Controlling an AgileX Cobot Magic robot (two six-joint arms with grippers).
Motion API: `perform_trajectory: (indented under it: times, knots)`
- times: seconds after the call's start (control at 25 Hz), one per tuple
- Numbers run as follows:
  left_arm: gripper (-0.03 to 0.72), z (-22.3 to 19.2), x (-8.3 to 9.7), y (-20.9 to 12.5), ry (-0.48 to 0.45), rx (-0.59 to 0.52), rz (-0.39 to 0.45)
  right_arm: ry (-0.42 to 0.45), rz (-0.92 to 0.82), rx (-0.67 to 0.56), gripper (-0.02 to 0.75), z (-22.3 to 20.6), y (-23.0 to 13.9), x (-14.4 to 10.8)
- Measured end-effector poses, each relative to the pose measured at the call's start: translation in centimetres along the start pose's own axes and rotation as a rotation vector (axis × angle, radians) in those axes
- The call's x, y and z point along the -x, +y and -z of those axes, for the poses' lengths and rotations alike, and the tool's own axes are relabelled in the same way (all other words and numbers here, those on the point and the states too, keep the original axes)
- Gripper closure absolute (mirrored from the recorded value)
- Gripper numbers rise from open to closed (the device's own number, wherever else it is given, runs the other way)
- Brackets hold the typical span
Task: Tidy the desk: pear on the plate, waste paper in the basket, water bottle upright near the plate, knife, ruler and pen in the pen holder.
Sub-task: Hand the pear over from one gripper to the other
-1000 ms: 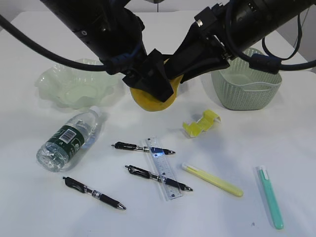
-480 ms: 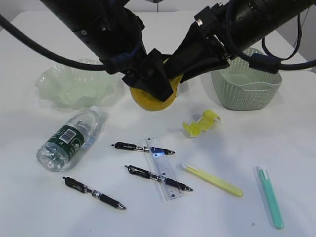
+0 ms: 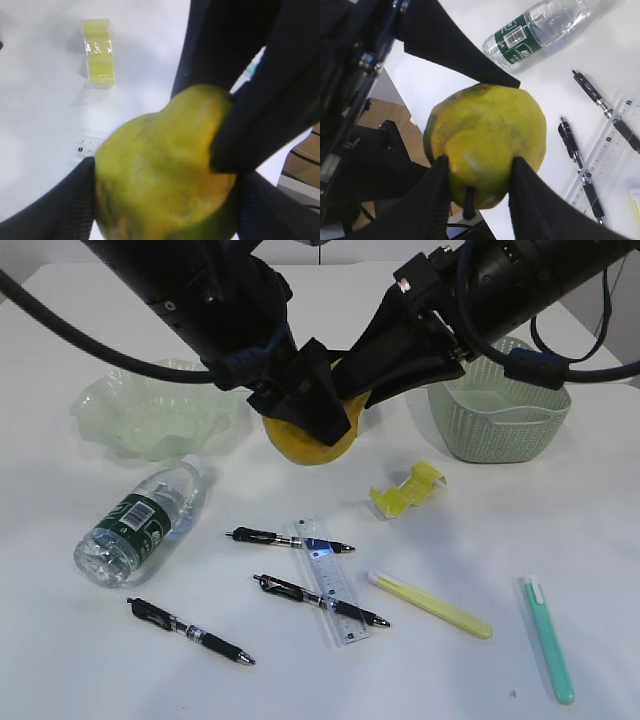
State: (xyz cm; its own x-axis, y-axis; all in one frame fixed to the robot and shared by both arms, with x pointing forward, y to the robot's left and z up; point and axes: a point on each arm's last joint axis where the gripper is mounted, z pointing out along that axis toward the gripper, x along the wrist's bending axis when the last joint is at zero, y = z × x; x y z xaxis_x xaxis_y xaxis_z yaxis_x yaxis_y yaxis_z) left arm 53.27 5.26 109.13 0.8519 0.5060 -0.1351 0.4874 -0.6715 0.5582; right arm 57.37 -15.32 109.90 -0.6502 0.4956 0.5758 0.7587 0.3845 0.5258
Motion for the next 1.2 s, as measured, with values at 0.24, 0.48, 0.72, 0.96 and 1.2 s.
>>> perform_trajectory:
  times: [0.24, 0.48, 0.72, 0.96, 1.2]
  knots:
    - [0.182, 0.0, 0.05, -0.04, -0.006, -0.005, 0.002, 0.003, 0.001, 0.002, 0.43, 0.0, 0.02, -0.03]
    - [0.182, -0.29, 0.64, -0.32, -0.059, -0.042, 0.011, 0.033, -0.019, 0.088, 0.416, 0.09, 0.84, -0.32]
    - [0.183, -0.32, 0.67, -0.36, -0.062, -0.047, 0.009, 0.031, -0.019, 0.088, 0.413, 0.09, 0.83, -0.31]
    - [0.183, -0.4, 0.71, -0.35, -0.063, -0.049, 0.008, -0.001, -0.04, 0.063, 0.337, 0.06, 0.61, -0.01]
    - [0.183, -0.4, 0.69, -0.43, -0.061, -0.057, 0.004, -0.009, -0.075, 0.055, 0.162, 0.05, 0.53, 0.07]
